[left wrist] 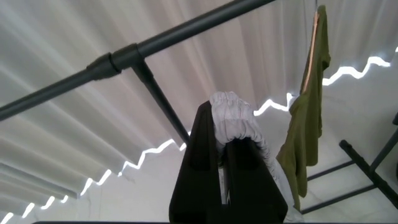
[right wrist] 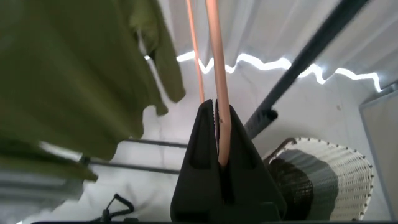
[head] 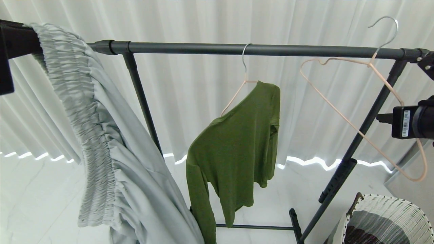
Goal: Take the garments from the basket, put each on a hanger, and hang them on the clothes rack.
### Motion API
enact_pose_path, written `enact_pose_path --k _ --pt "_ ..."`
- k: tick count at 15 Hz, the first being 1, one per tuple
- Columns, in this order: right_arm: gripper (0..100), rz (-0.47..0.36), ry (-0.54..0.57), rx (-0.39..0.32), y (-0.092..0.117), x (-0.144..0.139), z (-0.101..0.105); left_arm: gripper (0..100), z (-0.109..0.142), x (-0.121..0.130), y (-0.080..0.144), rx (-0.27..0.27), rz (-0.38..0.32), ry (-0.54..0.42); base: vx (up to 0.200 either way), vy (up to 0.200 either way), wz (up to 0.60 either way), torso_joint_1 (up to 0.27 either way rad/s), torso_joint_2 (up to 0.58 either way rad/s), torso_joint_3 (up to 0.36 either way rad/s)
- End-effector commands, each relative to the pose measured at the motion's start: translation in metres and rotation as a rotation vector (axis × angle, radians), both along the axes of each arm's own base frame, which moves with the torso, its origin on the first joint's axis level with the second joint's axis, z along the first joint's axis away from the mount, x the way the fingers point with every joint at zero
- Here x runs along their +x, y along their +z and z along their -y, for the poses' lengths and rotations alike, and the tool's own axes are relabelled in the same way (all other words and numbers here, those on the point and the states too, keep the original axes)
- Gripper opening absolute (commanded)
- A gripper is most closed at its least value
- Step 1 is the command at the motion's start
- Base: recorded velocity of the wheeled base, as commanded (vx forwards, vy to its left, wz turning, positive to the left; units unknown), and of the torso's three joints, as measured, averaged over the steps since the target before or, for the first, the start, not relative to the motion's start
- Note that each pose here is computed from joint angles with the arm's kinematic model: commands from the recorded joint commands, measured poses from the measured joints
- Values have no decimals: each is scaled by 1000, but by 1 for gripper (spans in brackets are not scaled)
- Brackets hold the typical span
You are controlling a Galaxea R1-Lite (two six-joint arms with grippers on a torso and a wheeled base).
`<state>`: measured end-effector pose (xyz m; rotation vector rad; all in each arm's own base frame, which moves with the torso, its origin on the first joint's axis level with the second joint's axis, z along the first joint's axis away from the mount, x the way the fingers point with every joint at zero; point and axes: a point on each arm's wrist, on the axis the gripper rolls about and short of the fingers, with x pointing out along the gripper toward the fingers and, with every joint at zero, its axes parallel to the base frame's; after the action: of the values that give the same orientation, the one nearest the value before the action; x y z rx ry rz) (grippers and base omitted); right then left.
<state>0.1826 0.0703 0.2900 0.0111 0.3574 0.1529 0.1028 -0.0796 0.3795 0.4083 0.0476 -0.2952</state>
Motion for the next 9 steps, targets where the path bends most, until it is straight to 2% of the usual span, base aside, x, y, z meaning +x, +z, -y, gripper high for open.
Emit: enact_pose_path --k 1,9 --pt "0 18 21 4 1 -14 2 0 0 0 0 0 0 0 -200 0 0 -12 2 2" --pt "0 14 70 2 -5 -29 -1 0 2 2 -1 4 -5 0 -200 0 0 1 4 4"
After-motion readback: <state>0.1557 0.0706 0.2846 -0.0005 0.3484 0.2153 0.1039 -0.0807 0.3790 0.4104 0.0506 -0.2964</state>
